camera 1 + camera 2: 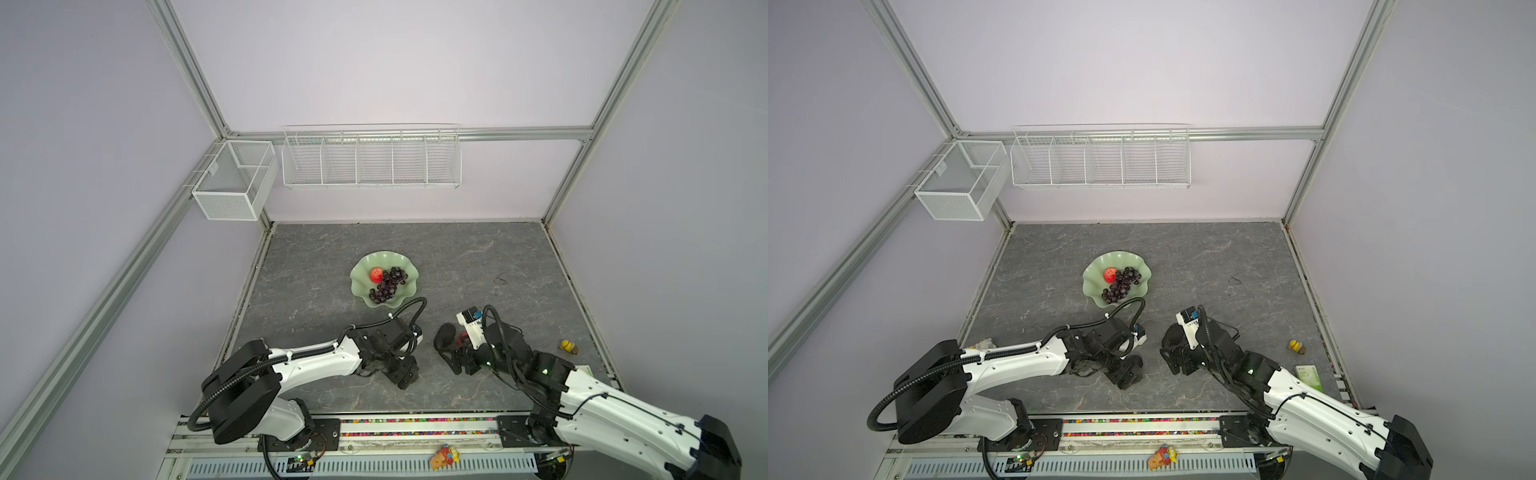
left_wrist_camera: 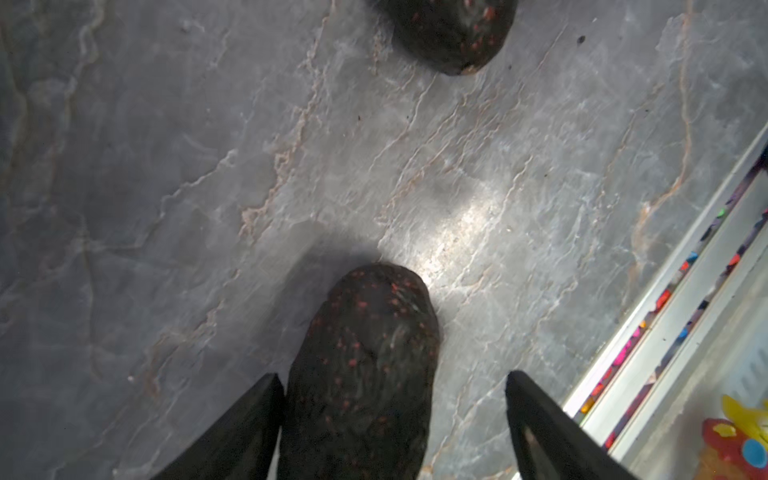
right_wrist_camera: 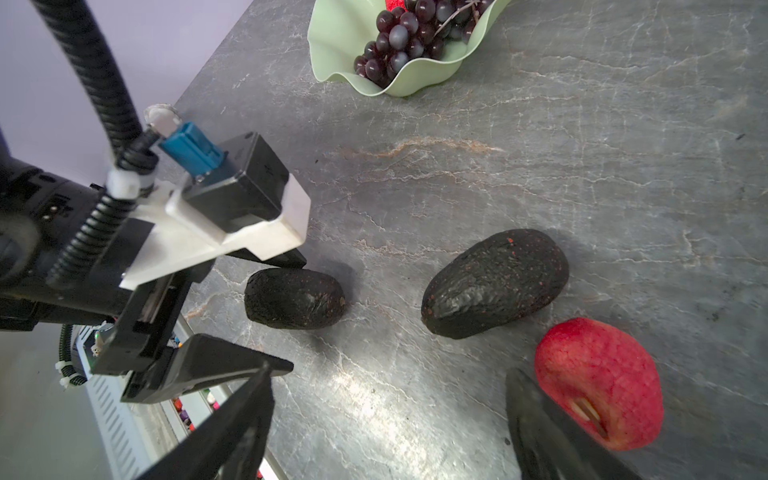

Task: Place and organize the fake fruits in the fruit bowl
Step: 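Place the small avocado into the bowl and open the left gripper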

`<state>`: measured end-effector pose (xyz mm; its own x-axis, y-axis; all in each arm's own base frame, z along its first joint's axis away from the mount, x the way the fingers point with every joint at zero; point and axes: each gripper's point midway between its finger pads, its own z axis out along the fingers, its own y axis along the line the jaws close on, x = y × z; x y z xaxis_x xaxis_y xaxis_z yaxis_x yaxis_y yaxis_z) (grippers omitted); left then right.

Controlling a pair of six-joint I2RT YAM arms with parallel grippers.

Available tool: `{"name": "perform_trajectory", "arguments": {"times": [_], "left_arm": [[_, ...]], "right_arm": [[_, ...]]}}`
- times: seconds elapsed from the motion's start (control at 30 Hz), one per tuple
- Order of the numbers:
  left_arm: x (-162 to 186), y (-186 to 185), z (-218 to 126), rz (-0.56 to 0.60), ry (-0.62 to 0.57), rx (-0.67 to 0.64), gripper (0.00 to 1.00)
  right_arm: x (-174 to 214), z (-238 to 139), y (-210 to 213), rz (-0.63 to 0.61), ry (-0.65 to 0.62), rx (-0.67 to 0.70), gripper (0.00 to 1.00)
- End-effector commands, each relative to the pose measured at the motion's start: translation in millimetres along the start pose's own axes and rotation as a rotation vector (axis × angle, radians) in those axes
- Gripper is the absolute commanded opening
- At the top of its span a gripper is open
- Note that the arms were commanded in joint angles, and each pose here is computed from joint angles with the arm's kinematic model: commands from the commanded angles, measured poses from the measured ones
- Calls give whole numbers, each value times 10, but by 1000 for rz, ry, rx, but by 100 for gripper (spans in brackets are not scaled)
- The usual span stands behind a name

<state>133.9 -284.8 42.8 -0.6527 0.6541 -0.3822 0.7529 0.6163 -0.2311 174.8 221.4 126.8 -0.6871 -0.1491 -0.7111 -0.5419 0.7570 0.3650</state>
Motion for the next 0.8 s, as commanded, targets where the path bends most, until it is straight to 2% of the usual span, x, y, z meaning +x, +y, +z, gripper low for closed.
{"name": "perform_trajectory", "arguments": {"times": [0.0, 0.07, 0.17, 0.27, 0.4, 0.53, 0.67, 0.77], "left_arm": [[-109, 49, -15, -4, -16, -55, 75], [-131, 90, -11, -5, -16, -82, 63], [-209, 81, -43, 0, -41, -84, 51], [-357, 26, -163, 11, -133, -61, 38], [-599, 41, -466, -28, -287, -83, 36], [-908, 194, -878, -65, -430, -123, 36], [-1194, 691, -1289, -165, -593, -255, 38], [-1330, 1223, -1465, -294, -620, -362, 39]], "right_arm": [[-41, -15, 28, -1, -16, -9, 88], [-51, -25, 24, -1, -22, -7, 88], [-60, -31, 29, -5, -27, -9, 88], [-98, -21, 105, -30, -35, -47, 88], [-176, -18, 326, -83, -63, -161, 88], [-258, 27, 434, -121, -78, -205, 88], [-366, 147, 574, -162, -52, -243, 88], [-498, 262, 734, -179, -45, -295, 88]]}}
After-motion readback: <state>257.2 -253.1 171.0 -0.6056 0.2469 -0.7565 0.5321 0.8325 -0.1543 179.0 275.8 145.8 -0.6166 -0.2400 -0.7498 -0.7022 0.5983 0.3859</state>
